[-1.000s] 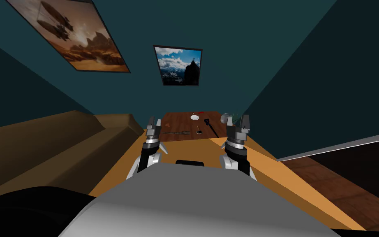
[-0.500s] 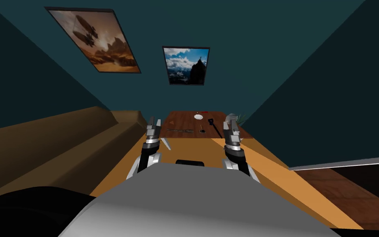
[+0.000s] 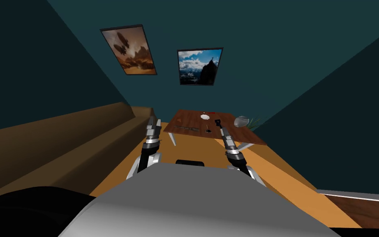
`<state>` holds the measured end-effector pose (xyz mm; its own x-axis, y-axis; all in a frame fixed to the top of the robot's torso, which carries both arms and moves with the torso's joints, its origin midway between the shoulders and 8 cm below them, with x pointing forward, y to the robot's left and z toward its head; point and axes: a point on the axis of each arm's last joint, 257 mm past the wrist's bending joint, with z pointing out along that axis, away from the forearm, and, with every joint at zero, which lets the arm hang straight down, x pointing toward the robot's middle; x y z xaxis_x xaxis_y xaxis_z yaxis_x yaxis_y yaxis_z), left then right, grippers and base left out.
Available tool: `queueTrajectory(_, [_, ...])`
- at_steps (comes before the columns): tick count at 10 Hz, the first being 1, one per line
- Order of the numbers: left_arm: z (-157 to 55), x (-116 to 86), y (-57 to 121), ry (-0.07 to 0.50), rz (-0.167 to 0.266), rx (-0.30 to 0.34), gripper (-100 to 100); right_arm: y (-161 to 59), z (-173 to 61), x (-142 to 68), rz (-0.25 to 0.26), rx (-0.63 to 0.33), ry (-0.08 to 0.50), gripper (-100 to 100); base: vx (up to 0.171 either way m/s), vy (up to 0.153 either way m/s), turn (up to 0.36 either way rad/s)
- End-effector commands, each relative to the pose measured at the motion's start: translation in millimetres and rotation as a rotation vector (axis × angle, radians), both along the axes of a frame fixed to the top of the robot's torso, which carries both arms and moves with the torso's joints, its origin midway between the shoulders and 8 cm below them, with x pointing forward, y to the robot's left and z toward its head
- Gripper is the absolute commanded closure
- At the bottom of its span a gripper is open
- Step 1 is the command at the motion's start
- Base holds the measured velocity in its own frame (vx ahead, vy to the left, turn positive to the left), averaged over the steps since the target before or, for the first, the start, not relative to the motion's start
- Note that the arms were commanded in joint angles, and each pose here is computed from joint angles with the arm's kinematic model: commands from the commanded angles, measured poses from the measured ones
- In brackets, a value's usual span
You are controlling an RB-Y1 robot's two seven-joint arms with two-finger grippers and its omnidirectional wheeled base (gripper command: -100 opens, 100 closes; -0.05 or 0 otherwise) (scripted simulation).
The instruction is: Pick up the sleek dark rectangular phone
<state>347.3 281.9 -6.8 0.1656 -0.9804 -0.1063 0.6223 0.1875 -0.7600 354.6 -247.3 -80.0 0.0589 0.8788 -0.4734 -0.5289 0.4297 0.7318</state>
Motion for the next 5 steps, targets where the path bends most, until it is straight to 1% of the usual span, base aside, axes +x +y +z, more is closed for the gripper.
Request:
queueTrajectory(1, [0.0, 0.0, 0.0, 0.0, 0.0, 0.0, 0, -6.7, -28.9, -0.3, -0.003, -0.067, 0.07, -100, -0.072, 0.034, 0.196])
queueTrajectory(2, [0.1, 0.0, -0.1, 0.0, 0.0, 0.0, 0, -11.5, -47.3, -2.1, -0.005, -0.12, 0.113, -100, -0.104, 0.057, 0.447])
queueTrajectory(3, [0.1, 0.1, -0.1, 0.0, 0.0, 0.0, 0, -14.1, -55.1, -1.7, -0.006, -0.126, 0.131, -100, -0.075, 0.04, 0.154])
queueTrajectory(4, [0.0, 0.0, 0.0, 0.0, 0.0, 0.0, 0, -22.5, -80.5, -4.8, -0.008, -0.187, 0.19, -100, -0.061, 0.047, 0.292])
queueTrajectory(5, [0.0, 0.0, -0.1, 0.0, 0.0, 0.0, 0, -30.5, -102.5, -9.5, -0.008, -0.251, 0.241, -100, -0.066, 0.059, 0.397])
